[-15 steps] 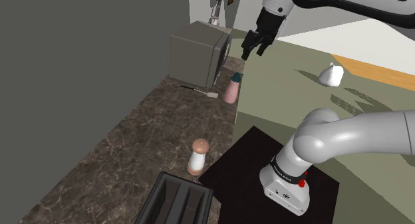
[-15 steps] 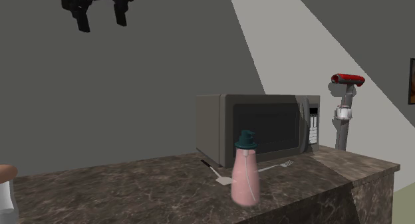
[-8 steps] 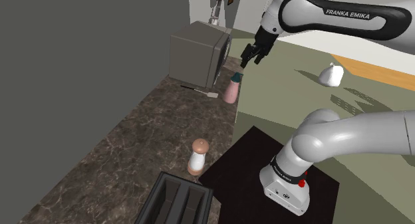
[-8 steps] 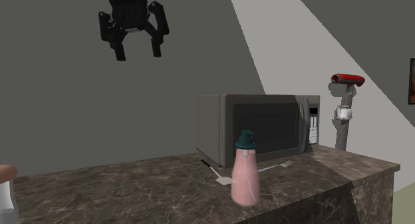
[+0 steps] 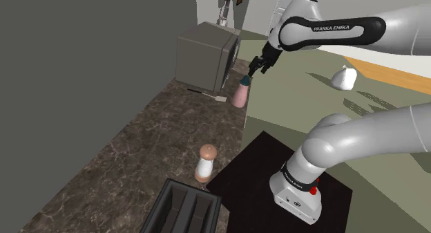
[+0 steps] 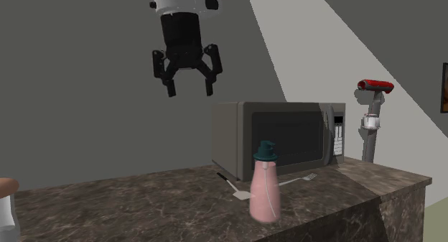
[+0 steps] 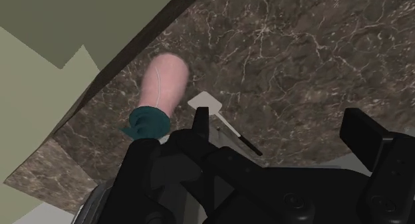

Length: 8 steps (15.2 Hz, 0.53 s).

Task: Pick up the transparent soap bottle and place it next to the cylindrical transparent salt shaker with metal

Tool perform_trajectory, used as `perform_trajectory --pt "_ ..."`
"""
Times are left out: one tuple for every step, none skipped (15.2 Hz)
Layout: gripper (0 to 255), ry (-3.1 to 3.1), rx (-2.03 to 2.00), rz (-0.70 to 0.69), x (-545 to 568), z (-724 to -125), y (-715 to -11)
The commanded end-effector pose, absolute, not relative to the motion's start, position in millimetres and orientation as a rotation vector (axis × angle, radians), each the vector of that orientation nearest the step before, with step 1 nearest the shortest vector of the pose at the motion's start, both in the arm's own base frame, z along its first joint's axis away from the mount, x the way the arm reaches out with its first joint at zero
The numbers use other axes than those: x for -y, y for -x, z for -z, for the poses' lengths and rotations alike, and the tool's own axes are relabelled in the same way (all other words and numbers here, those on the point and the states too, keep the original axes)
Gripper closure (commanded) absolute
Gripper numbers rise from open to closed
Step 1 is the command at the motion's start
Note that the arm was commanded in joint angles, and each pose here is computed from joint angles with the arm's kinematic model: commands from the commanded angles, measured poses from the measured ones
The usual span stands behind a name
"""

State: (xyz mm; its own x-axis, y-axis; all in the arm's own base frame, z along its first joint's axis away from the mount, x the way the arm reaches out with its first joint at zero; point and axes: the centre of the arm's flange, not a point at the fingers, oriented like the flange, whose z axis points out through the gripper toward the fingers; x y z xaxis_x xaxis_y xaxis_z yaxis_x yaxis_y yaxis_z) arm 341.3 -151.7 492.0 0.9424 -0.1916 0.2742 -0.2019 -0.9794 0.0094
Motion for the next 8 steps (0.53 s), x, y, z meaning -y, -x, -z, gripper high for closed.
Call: perform_trajectory --pt "0 -3.057 0.323 -0.456 169.2 -474.5 -347.9" --pt "0 -3.057 0.33 -0.468 178.7 -465.9 -351.1" --pt "0 -3.057 0.337 -0.481 188.2 -457.3 -354.2" --pt "0 -3.056 0.344 -0.493 197.7 -448.7 -357.4" --pt "0 -3.056 0.351 -0.506 207.2 -440.1 -360.6" --pt "0 -3.055 0.358 -0.518 216.6 -431.6 -363.9" --pt "0 -3.055 0.365 -0.531 226.1 -423.0 -367.2" --pt "0 -3.054 0.371 -0.543 235.6 -414.5 -370.5"
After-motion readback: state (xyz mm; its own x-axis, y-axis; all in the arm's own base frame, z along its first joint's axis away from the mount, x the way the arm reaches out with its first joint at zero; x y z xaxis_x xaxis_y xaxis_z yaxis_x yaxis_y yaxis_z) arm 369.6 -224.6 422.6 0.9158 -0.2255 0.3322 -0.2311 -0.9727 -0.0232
